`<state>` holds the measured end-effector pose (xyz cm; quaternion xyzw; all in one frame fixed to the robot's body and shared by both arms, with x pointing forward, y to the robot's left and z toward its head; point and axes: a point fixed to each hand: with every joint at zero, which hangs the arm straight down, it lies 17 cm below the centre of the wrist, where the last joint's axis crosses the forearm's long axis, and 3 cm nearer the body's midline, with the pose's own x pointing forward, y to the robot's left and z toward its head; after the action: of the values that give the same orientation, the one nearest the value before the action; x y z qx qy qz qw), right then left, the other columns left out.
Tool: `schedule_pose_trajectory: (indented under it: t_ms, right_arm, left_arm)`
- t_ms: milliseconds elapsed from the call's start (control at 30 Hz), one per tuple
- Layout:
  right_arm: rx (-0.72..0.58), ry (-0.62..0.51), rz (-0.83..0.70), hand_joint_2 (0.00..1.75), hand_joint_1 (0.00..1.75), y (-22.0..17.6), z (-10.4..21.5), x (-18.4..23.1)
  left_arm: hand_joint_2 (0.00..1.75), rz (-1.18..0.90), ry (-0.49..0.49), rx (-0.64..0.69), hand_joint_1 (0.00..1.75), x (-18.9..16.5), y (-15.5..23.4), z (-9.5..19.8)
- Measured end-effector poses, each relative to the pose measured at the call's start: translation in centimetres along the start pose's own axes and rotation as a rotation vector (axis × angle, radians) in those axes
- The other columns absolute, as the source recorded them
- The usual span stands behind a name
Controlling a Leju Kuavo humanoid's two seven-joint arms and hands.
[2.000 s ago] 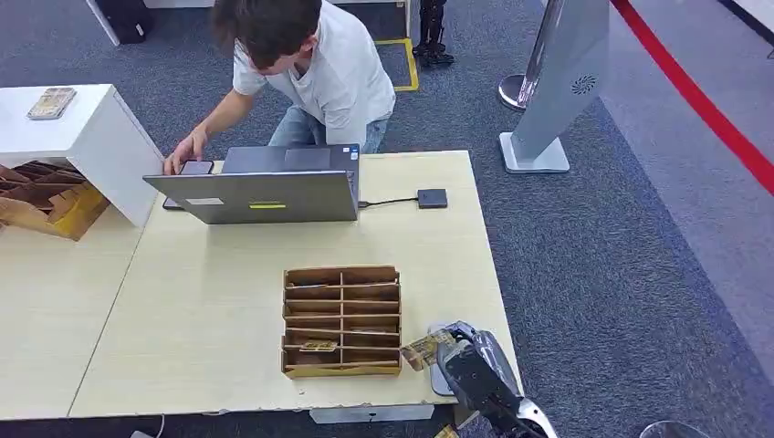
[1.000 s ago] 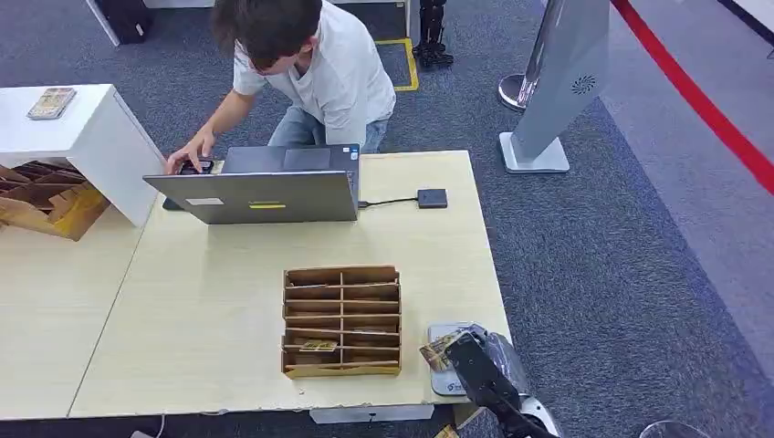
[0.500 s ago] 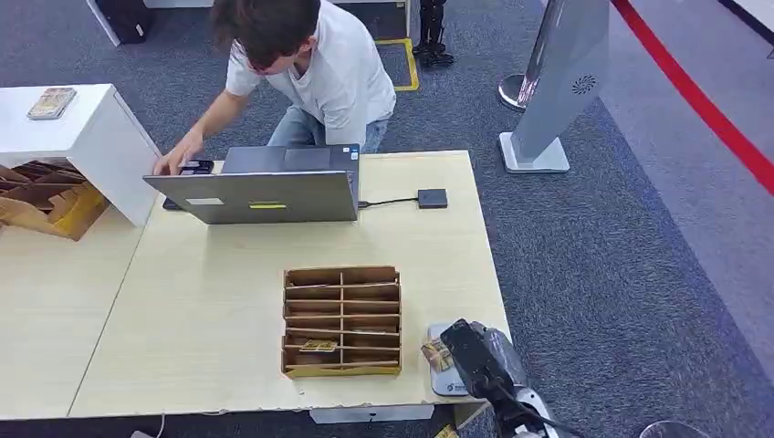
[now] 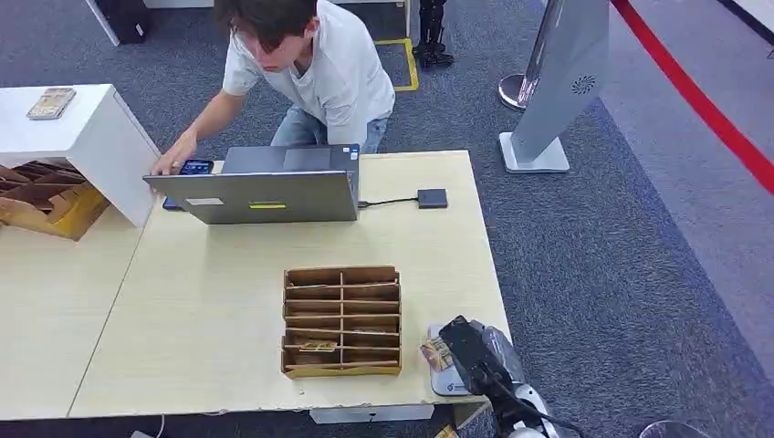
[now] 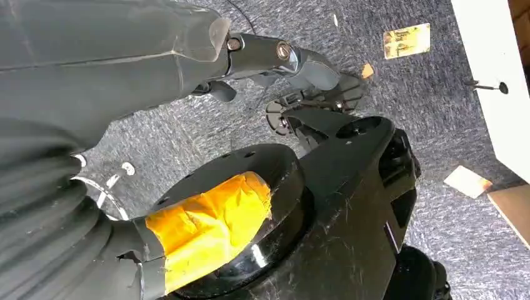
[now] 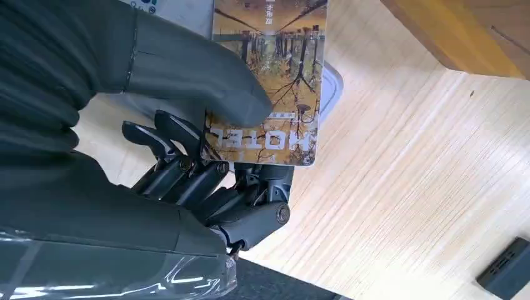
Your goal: Pass the card to the sensor for recognition and then transmit it.
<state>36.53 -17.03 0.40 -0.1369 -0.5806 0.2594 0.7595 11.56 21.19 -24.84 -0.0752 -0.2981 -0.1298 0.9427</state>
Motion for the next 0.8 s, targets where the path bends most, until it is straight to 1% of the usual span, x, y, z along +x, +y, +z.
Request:
schedule_pose_trajectory:
  t_ms: [467, 800]
  right_arm:
    - [0.003, 0.0, -0.005, 1.75, 1.75, 0.27, -0.04, 0.18]
    - [-0.042, -0.007, 0.061, 1.75, 1.75, -0.59, -0.27, 0.31]
  left_arm:
    - [1.75, -0.003, 0.0, -0.002, 0.0, -0.01, -0.03, 0.0]
    - [1.75, -0.003, 0.001, -0.002, 0.0, -0.02, -0.03, 0.01]
